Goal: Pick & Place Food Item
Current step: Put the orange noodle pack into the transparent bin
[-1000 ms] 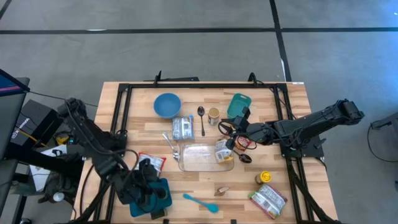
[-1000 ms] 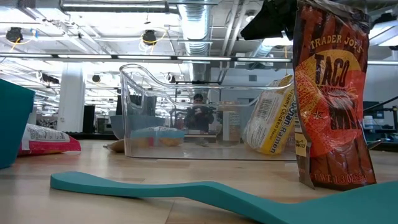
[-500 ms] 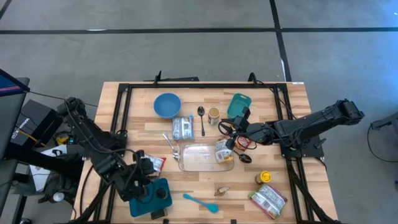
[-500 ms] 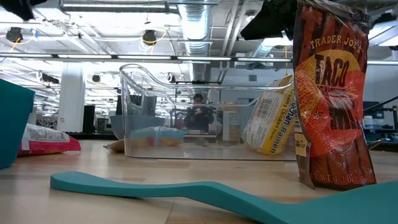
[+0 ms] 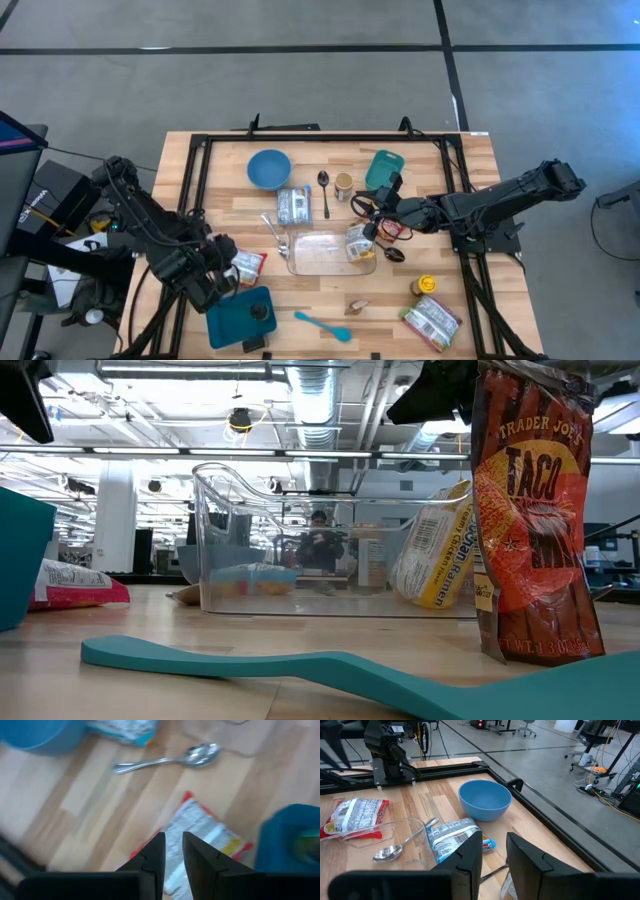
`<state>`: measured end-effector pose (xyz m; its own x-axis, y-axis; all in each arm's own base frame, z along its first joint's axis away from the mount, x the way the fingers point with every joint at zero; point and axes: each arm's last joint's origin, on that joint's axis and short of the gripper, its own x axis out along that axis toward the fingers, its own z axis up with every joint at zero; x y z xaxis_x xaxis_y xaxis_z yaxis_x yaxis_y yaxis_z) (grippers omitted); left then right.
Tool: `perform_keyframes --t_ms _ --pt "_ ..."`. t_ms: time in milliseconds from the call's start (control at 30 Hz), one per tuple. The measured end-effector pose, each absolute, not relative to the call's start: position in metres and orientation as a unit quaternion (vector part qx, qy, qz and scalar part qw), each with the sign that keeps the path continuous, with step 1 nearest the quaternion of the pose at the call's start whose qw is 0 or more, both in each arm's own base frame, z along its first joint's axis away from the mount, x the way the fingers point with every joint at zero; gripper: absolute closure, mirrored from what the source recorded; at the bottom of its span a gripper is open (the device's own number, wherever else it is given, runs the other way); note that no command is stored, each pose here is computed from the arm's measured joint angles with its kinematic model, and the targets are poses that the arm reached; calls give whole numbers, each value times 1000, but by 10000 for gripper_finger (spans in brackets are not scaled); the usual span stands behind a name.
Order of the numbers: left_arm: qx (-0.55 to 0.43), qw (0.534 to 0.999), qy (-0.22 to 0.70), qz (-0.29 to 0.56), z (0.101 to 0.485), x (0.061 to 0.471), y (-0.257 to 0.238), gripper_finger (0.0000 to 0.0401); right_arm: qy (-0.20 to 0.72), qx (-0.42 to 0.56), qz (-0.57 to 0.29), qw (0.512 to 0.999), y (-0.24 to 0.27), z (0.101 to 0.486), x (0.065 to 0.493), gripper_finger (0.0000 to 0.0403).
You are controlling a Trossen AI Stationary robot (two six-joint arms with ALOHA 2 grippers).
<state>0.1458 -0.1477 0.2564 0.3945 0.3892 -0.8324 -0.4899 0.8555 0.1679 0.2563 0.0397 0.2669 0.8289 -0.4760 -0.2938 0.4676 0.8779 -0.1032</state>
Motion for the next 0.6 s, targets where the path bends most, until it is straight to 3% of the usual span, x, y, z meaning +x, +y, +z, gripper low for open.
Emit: perform_keyframes --t_ms 333,600 --pt "-71 800 473 362 261 131 -130 348 157 -13 -247 956 40 267 256 321" --pt "-162 803 472 326 237 101 -98 348 157 -13 -247 956 40 267 256 321"
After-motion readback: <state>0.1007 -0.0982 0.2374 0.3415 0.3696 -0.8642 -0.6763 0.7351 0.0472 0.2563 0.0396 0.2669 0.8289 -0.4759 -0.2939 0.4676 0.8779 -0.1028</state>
